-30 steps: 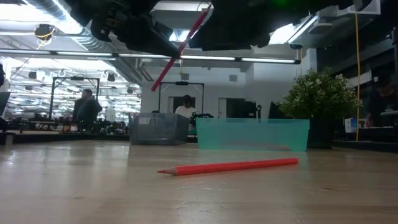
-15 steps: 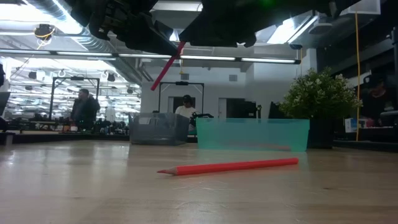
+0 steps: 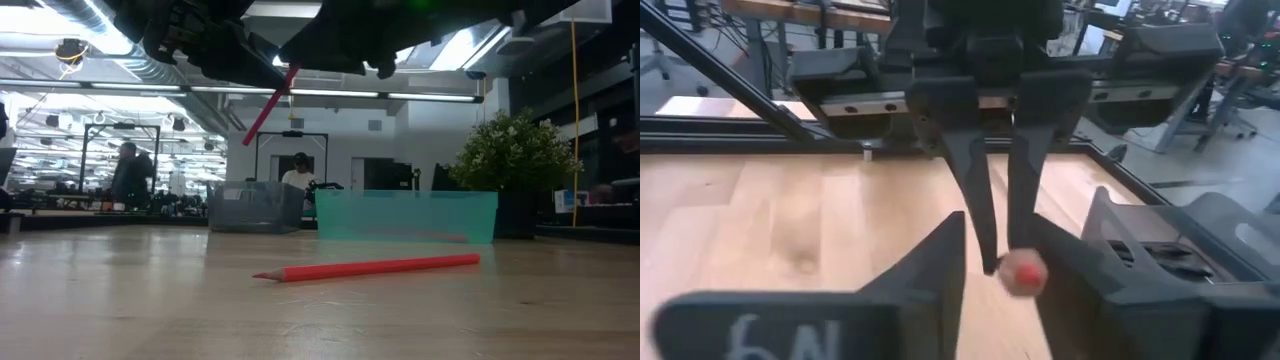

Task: Sort pens & pencils
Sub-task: Put the red pencil into the green bin

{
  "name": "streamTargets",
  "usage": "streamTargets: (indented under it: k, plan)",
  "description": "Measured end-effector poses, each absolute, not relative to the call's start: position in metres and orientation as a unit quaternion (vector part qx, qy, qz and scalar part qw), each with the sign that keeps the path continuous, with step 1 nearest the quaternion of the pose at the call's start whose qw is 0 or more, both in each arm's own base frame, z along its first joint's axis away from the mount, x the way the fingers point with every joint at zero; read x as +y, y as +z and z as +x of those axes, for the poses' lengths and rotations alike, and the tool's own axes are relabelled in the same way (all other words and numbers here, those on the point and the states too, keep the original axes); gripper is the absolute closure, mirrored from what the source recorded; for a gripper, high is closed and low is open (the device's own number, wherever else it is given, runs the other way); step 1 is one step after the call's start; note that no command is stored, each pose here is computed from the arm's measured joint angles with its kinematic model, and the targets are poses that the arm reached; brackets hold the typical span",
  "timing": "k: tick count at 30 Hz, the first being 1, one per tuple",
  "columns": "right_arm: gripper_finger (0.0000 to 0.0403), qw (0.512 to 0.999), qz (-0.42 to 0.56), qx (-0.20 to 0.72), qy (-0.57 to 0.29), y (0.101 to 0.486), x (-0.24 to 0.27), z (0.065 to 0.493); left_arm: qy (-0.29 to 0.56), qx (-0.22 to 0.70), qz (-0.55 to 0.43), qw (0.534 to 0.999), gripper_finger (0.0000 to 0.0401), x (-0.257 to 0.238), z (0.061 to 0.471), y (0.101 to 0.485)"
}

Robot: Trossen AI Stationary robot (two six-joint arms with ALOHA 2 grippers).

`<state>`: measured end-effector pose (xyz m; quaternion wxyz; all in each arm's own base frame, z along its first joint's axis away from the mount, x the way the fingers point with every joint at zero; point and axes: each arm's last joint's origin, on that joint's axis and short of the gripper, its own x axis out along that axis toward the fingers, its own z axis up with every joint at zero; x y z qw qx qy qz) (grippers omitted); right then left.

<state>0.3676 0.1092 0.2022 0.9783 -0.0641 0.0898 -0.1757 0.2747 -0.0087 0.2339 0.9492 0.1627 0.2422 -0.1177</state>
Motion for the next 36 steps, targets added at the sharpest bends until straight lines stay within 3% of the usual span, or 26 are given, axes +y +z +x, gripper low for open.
streamTargets:
  k: [6,23,36]
  plan:
    - [0.0380,0.978,-0.067,0.093,-0.173,0.202,0.107,0.368,-0.118,0.244,0.161,0.949,0.0387,-0.009,0.275,0.234]
    - [0.0380,0.977,-0.080,0.097,-0.170,0.201,0.107,0.368,-0.113,0.247,0.154,0.950,0.0384,-0.009,0.274,0.233]
    - [0.0380,0.955,-0.133,0.116,-0.237,0.209,0.118,0.355,-0.017,0.263,0.163,0.951,0.0295,-0.003,0.275,0.233]
